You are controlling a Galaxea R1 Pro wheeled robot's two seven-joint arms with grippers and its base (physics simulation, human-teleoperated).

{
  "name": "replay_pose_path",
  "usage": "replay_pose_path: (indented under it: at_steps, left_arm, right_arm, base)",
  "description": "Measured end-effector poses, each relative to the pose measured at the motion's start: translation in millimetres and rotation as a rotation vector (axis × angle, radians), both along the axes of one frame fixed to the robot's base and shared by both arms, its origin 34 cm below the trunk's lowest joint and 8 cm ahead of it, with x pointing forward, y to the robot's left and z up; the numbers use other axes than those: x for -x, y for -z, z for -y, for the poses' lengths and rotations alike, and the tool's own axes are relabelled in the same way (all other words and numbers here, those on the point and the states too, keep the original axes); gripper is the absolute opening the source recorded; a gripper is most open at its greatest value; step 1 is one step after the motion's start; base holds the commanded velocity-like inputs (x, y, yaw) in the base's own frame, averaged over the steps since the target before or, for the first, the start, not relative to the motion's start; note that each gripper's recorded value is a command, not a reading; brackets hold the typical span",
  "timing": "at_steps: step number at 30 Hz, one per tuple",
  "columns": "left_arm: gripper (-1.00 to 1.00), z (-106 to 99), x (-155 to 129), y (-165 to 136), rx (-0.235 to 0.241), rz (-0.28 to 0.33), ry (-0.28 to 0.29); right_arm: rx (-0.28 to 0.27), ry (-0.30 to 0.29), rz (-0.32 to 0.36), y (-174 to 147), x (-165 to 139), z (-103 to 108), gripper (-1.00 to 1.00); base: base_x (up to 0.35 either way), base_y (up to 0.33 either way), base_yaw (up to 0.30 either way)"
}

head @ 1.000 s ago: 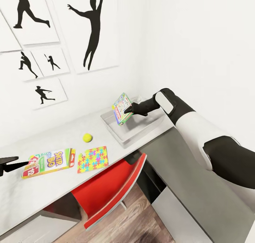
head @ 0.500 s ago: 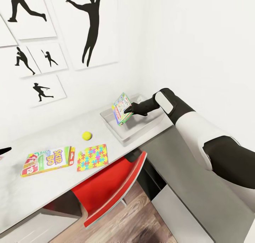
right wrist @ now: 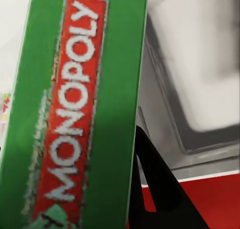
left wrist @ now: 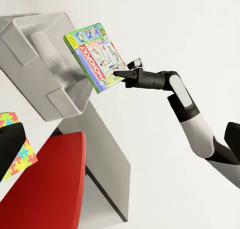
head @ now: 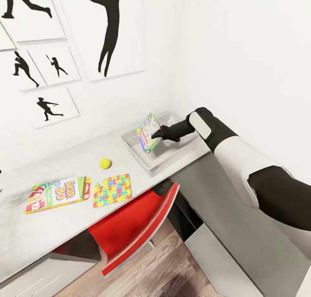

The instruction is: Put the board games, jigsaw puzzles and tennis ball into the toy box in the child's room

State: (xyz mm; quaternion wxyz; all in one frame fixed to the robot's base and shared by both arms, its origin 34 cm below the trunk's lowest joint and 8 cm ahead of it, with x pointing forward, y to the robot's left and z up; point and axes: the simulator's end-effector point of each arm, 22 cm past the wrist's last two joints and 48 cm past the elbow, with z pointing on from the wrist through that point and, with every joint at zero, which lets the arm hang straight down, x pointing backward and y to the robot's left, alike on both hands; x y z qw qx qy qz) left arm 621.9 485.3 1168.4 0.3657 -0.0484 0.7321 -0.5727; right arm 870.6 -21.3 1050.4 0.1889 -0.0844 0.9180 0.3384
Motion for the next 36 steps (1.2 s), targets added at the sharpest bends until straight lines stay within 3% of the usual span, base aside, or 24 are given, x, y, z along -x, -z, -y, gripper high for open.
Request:
replay_pose_path:
  at_steps: [17,24,36]
  left_arm:
    - [1.0,1.2,-3.3,11.0,0.002,-0.019,0.001]
    - [1.0,1.5,-3.3,10.1,0.002,-0.016,0.002]
    - [1.0,1.5,-3.4,10.3,0.001,-0.016,0.002]
  right_arm:
    - [-0.004,0.004,0.024,-7.7,-14.0,4.1,-1.0]
    - [0.008,-0.007,0.127,-59.5,-36.2,-0.2,-1.0]
    - [0.009,-0.004,0.125,-65.1,-39.3,-0.4,-1.0]
  base:
    - [0.0,0.0,0.0]
    - [0.0,0.0,0.0]
    - [0.0,0.0,0.0]
